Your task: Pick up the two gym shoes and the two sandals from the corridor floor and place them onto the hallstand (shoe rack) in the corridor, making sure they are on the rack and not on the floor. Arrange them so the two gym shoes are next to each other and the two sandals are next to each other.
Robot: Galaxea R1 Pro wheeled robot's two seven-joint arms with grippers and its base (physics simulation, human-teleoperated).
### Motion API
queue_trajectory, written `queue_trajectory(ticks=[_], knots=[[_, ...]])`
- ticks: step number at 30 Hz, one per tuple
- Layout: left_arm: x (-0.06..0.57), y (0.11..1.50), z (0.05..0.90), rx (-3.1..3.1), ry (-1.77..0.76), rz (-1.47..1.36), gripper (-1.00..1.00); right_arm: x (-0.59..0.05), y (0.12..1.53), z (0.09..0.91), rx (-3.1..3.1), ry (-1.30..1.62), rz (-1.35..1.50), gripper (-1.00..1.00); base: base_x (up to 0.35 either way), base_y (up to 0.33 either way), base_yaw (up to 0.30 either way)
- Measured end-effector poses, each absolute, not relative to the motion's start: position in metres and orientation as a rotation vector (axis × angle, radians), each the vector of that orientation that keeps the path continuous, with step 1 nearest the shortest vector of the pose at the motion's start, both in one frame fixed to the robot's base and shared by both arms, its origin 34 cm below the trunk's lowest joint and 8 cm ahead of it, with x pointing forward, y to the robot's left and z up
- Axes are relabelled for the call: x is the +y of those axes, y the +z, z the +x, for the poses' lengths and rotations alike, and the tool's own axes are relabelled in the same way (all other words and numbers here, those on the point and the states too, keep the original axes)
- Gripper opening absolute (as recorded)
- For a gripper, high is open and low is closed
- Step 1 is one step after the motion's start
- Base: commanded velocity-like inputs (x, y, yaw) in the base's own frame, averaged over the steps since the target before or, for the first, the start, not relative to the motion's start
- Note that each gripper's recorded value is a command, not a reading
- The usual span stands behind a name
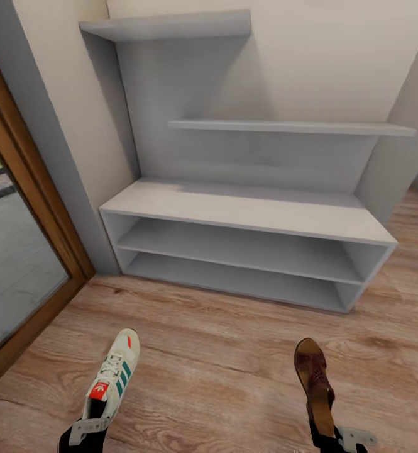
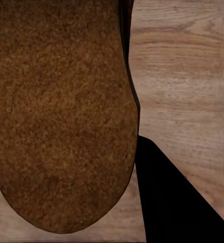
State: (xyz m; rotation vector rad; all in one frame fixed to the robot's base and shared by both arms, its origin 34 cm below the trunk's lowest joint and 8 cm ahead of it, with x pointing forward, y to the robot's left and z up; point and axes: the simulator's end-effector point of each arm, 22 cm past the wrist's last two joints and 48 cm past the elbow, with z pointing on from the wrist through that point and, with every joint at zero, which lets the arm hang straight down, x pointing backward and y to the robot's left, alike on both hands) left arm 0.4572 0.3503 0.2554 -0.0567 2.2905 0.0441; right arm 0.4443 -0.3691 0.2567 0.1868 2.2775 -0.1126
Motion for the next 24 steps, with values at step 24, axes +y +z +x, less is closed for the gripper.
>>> queue_trajectory(ticks=[24], knots=[[0.3506,0.2555,0.4573,2.290,0.045,-0.057,-1.00,-0.3739,0.2584,0.4456,2.275,-0.116,0.175,-1.00,0.021,-0.211,-0.088]])
